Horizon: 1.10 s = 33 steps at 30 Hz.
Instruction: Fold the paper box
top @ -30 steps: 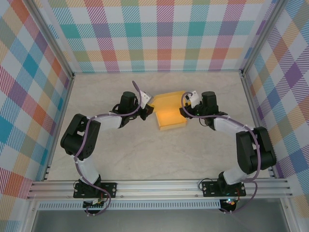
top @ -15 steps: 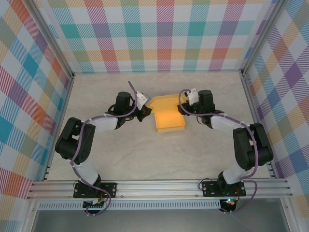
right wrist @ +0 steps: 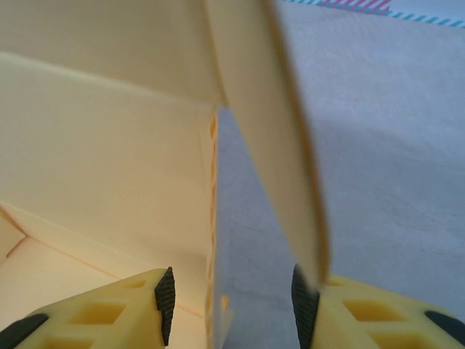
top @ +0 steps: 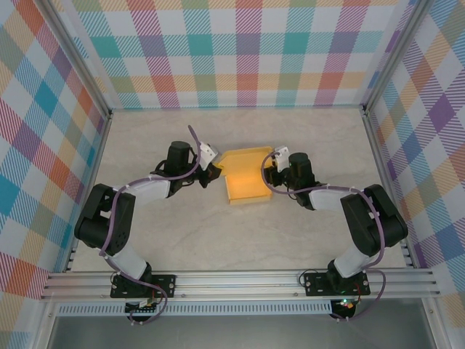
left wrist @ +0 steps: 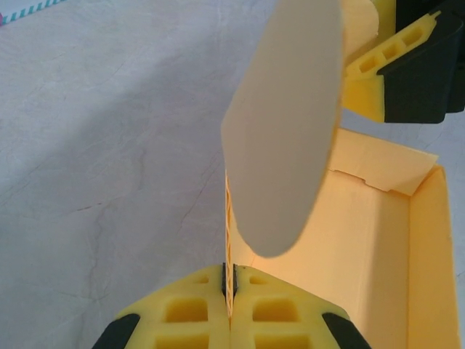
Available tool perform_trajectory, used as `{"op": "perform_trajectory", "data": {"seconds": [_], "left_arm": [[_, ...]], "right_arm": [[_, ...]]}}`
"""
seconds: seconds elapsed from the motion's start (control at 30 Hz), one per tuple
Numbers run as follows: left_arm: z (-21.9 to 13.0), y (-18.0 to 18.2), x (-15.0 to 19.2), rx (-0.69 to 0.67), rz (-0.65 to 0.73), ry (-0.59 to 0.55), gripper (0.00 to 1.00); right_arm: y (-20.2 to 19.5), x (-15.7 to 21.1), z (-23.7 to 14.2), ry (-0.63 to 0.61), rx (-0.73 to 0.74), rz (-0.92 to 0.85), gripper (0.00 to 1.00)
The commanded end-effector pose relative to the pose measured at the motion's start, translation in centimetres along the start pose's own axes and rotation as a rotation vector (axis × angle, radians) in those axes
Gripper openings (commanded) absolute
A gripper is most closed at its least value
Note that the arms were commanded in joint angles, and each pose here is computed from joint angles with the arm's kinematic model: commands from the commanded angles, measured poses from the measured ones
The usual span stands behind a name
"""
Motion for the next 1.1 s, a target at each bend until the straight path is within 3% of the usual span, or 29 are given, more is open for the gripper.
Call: {"op": "perform_trajectory", "data": {"seconds": [0.0,0.2,0.5,0.87,1.07], "left_arm": [[-0.7,-0.1,-0.4,0.001,0.028,-0.004,0.01],[-0.7,1.1,-0.4,-0.071,-0.003,0.004,0.03],[0.5,0.8,-0.9,-0.141,-0.112,0.003,0.11],[1.6,-0.3,0.4,-0.372,-0.41,-0.055,0.15],[1.9,-0.9,2.1,-0.425,-0.442,-0.06,0.16]], "right_arm": [[0.0,-1.5,-0.3,-0.064,-0.006,-0.046,0.44],[0.5,-0.9,-0.2,-0.041,-0.038,-0.042,0.21],[2.4,-0.5,0.5,0.002,-0.041,-0.024,0.1],[3.2,0.4,0.7,0.051,0.233,0.036,0.08],[3.9,1.6,1.0,0.066,0.248,0.092,0.1]]}}
Point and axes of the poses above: each hand's point on the last joint's axis, 136 mm out from that joint toward the fingers, its own z axis out along the fingers, its own y axis along the line the jaws close on, x = y × z, the point moved 1 cm from there along -z, back along the fingers, and after that the axes turned 6 degrees about -z, right-handed, at the moved point
